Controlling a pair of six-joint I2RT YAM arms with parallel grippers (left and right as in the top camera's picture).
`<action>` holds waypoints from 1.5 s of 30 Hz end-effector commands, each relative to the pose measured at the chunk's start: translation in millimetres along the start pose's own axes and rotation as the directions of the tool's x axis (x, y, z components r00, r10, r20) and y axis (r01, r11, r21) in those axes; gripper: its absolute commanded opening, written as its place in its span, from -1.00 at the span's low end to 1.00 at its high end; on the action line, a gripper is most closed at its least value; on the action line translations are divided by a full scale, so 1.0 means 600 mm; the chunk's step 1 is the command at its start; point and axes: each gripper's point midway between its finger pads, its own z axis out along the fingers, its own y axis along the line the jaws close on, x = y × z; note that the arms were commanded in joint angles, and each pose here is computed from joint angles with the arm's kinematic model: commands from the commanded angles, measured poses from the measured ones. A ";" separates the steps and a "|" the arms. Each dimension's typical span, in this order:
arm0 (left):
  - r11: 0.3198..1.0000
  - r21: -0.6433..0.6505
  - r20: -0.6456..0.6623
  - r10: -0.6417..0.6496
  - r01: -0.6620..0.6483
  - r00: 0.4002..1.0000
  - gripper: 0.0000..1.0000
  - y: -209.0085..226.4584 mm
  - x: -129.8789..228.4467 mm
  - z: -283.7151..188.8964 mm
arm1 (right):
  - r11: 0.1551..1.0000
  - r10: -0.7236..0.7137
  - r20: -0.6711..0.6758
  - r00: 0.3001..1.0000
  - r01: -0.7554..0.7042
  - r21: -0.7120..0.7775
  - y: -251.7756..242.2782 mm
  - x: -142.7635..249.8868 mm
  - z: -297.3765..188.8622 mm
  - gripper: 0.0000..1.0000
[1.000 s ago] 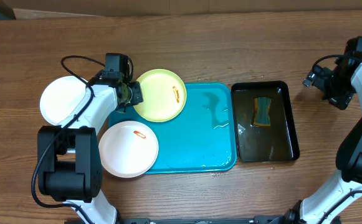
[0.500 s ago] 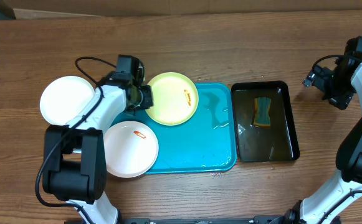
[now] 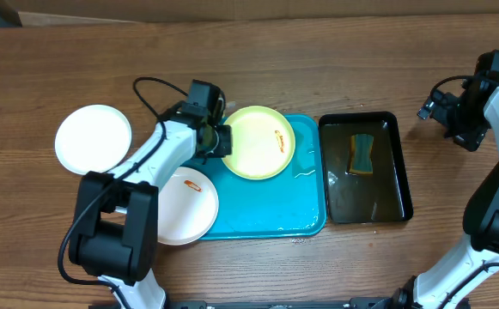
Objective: Clean dirty plates on tray and stack at the side
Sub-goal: 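Slide the yellow plate rightward to the blue tray's center with left gripper, then lower the right gripper into the black tray onto the sponge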
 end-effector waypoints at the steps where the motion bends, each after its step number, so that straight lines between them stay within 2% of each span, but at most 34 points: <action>1: 1.000 -0.003 -0.038 0.022 -0.023 0.999 -0.64 -0.017 0.021 0.017 | 1.000 0.001 0.067 0.998 -0.001 -0.010 0.006 -0.023 -0.036 1.00; 12: 0.993 0.020 -0.061 0.114 -0.113 0.992 -0.64 -0.074 0.049 0.020 | 1.000 0.001 0.067 0.998 -0.001 -0.010 0.006 -0.023 -0.036 1.00; 29: 0.992 0.034 -0.078 0.123 -0.121 0.989 -0.71 -0.082 0.058 0.020 | 1.000 0.001 0.067 0.998 -0.001 -0.010 0.006 -0.023 -0.035 1.00; 32: 0.992 0.031 -0.077 0.125 -0.123 0.989 -0.48 -0.082 0.058 0.020 | 1.000 0.002 0.067 0.998 -0.001 -0.010 0.006 -0.023 -0.036 1.00; 38: 0.992 -0.019 -0.024 0.127 -0.128 0.992 -0.35 -0.072 0.037 0.021 | 1.000 0.002 0.067 0.998 -0.001 -0.010 0.006 -0.023 -0.035 1.00; 45: 0.991 -0.028 -0.042 0.126 -0.128 0.991 -0.35 -0.067 0.042 0.036 | 1.000 0.002 0.067 0.998 -0.001 -0.010 0.006 -0.023 -0.035 1.00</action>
